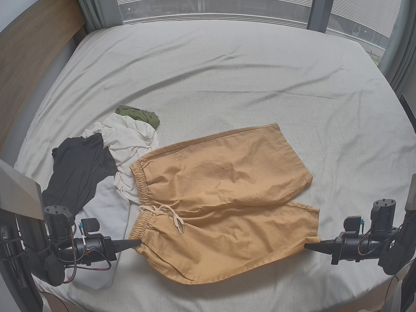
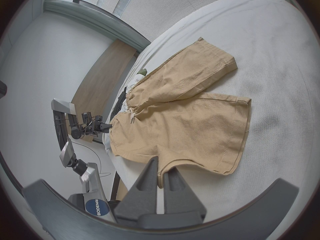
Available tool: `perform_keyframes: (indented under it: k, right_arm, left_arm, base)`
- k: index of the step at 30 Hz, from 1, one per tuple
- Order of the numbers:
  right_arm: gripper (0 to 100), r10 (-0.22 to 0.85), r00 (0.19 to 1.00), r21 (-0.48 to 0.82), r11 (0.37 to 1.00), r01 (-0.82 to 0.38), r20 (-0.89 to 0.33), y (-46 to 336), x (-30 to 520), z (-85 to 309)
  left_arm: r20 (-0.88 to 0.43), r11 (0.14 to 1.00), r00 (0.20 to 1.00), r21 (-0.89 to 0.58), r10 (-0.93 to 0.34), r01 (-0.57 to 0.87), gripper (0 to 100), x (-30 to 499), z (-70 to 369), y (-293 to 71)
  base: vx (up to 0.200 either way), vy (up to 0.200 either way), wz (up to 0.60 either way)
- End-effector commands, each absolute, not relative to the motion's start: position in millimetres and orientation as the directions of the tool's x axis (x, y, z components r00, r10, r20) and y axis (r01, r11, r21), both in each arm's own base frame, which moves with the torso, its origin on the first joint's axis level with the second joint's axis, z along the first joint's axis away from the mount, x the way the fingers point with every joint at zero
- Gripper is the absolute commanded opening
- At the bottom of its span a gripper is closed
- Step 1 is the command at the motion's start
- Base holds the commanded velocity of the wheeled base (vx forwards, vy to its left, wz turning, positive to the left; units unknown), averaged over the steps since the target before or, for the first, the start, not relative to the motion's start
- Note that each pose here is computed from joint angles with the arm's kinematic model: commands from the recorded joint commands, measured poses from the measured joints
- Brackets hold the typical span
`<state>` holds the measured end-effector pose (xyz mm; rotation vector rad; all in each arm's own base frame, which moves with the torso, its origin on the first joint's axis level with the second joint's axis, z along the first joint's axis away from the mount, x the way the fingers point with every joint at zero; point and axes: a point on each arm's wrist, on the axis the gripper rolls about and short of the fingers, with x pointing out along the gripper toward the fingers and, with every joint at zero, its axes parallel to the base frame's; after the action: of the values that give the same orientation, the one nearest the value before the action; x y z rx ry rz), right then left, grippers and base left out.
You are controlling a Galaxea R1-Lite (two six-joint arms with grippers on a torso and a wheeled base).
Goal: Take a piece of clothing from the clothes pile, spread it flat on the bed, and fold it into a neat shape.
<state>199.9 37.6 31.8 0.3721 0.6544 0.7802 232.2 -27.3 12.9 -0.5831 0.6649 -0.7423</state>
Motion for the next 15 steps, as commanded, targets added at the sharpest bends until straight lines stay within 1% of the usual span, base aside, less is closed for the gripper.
perform_keyframes:
  k: [1, 10, 15]
  right_arm:
    - [0, 0.748, 0.554, 0.54, 0.656, -0.528, -0.366, 37.0, 200.1, 35.9]
    - [0, 0.751, 0.574, 0.548, 0.646, -0.532, -0.327, 38.5, 208.2, 36.9]
    - [0, 0.752, 0.587, 0.57, 0.635, -0.522, -0.3, 39.7, 215.9, 41.6]
  left_arm:
    - [-0.288, 0.585, 0.573, -0.68, -0.767, 0.442, 0, 238.9, 25.3, -30.1]
    - [-0.264, 0.558, 0.559, -0.693, -0.786, 0.458, 0, 242.9, 31.1, -39.0]
    - [-0.253, 0.555, 0.567, -0.694, -0.784, 0.458, 0, 246.5, 33.1, -38.5]
  base:
    - [0.0, 0.0, 0.0]
    - [0.0, 0.0, 0.0]
    - [0.0, 0.0, 0.0]
